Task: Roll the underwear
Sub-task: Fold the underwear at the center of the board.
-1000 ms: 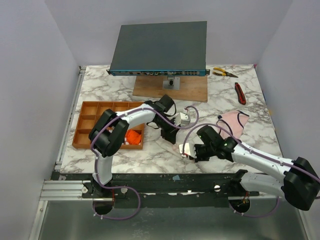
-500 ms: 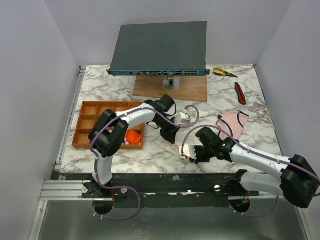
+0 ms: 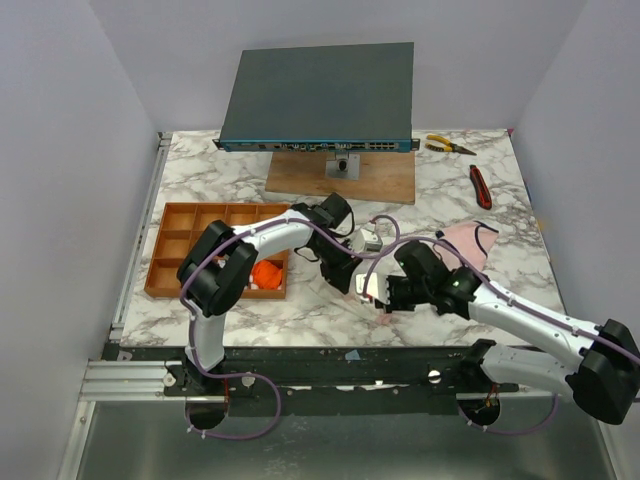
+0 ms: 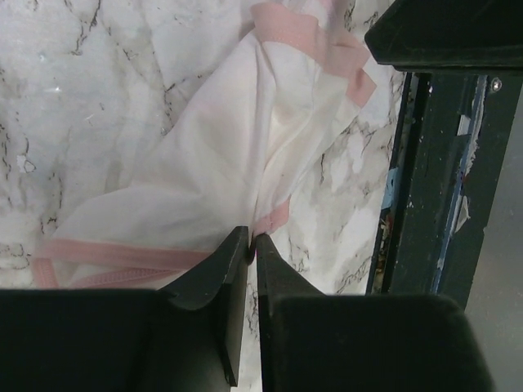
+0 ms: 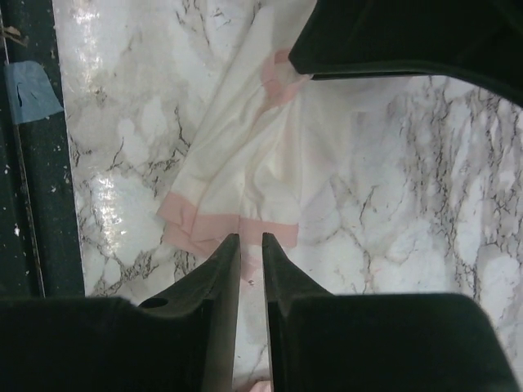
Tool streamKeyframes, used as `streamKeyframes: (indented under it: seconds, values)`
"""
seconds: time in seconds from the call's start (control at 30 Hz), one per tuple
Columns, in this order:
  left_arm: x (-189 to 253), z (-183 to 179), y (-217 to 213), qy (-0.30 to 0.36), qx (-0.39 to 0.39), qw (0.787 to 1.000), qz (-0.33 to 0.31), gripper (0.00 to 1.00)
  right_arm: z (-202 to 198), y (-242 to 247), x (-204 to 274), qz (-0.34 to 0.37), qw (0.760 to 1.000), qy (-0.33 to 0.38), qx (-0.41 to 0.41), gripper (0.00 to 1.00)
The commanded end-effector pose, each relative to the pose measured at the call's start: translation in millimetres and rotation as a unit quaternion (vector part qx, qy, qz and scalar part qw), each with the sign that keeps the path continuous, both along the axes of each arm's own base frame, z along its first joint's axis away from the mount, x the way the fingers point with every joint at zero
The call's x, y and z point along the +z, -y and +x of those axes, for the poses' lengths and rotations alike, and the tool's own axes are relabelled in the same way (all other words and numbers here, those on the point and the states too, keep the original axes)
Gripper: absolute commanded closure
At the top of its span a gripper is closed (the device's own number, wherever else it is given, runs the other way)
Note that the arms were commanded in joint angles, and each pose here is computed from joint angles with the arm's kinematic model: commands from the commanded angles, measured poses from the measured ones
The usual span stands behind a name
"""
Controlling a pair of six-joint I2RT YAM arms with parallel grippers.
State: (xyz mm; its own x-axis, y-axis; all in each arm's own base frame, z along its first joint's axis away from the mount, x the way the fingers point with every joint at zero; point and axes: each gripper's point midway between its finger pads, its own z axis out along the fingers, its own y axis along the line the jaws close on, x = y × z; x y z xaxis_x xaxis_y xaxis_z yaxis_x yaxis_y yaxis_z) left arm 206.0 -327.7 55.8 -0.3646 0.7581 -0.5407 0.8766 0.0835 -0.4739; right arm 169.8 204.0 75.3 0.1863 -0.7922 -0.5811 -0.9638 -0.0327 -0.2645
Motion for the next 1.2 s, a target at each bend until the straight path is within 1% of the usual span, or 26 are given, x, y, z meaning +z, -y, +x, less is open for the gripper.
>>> streamKeyframes:
  seconds: [0.0, 0.17, 0.27, 0.37, 0.53, 0.7, 0.9, 0.97, 1.0, 1.13, 1.17]
  values:
    - [10.9, -6.5, -7.4, 0.008, -0.002, 1.0, 0.01, 0.88, -2.2, -6.4, 12.4, 0.014, 1.0, -0.008, 0.001, 0.8]
    - [10.6, -7.9, -11.7, 0.007, -0.004, 1.0, 0.021, 0.86, -1.8, -11.1, 1.7, 0.029, 1.0, -0.005, 0.004, 0.83]
    - [9.1, -8.7, -13.7, 0.004, -0.004, 1.0, 0.029, 0.82, -3.3, -12.8, -8.1, 0.035, 0.999, -0.005, 0.009, 0.84]
    - [7.4, -10.5, -15.6, -0.003, -0.004, 0.999, 0.035, 0.8, -0.7, -15.9, -8.3, 0.038, 0.999, 0.001, 0.014, 0.85]
    - [-0.4, -14.7, -21.0, -0.019, -0.005, 0.998, 0.057, 0.78, -2.6, -16.7, -18.7, 0.026, 0.999, -0.006, 0.032, 0.85]
    - [-2.3, -12.7, -21.3, -0.018, -0.003, 0.998, 0.063, 0.76, -11.8, -15.4, -24.2, 0.015, 0.999, -0.023, 0.046, 0.85]
    - [-2.2, -9.7, -18.4, -0.018, 0.0, 0.998, 0.062, 0.69, -28.9, -8.9, -43.2, -0.019, 0.997, -0.042, 0.068, 0.85]
    - [-2.2, -9.5, -18.4, -0.018, 0.0, 0.998, 0.063, 0.66, -29.7, -7.9, -45.9, -0.027, 0.996, -0.041, 0.072, 0.86]
    - [-2.3, -10.2, -18.8, -0.019, 0.001, 0.998, 0.063, 0.62, -28.4, -8.1, -45.5, -0.029, 0.996, -0.038, 0.072, 0.86]
    - [-2.7, -12.9, -22.5, -0.016, 0.002, 0.998, 0.064, 0.48, -22.3, -5.9, -45.0, -0.033, 0.997, -0.018, 0.069, 0.88]
    - [-2.7, -13.8, -23.7, -0.016, 0.002, 0.998, 0.065, 0.42, -22.3, -5.8, -45.1, -0.033, 0.997, -0.018, 0.068, 0.88]
